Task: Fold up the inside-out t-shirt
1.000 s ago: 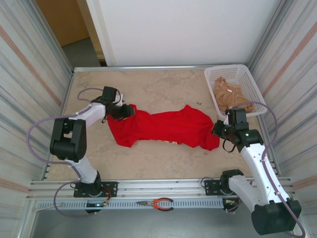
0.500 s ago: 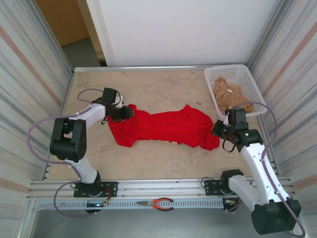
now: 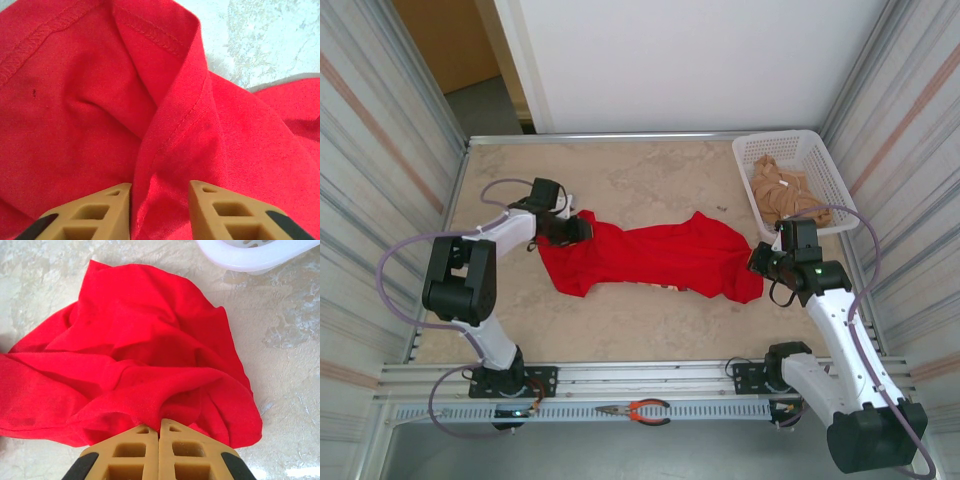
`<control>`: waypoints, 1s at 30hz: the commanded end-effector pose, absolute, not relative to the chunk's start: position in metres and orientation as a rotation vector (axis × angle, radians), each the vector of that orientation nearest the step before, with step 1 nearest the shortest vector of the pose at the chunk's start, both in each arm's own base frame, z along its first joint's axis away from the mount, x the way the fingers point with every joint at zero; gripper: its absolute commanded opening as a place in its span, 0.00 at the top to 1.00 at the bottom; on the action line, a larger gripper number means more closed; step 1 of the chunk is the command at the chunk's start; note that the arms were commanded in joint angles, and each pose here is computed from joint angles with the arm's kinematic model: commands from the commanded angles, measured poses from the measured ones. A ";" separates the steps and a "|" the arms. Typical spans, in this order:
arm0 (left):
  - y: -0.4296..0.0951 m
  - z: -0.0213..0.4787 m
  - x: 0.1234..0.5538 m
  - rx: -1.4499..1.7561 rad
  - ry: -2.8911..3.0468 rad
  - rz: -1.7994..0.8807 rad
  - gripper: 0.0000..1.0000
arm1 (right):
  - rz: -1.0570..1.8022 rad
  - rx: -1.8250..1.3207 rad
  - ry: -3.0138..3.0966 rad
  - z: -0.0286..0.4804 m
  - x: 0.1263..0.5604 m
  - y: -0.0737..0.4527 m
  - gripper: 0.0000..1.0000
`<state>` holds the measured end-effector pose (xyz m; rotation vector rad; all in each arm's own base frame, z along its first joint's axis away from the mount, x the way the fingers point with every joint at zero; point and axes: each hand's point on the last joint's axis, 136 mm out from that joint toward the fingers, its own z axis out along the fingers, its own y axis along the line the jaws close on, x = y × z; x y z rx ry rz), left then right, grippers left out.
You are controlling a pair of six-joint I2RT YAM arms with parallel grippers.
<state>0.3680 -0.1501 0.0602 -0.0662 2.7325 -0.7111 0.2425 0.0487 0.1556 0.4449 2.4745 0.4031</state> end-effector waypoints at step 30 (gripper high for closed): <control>-0.079 0.387 0.385 -0.191 2.026 -1.009 1.00 | 0.612 0.448 2.132 0.325 0.317 0.030 1.00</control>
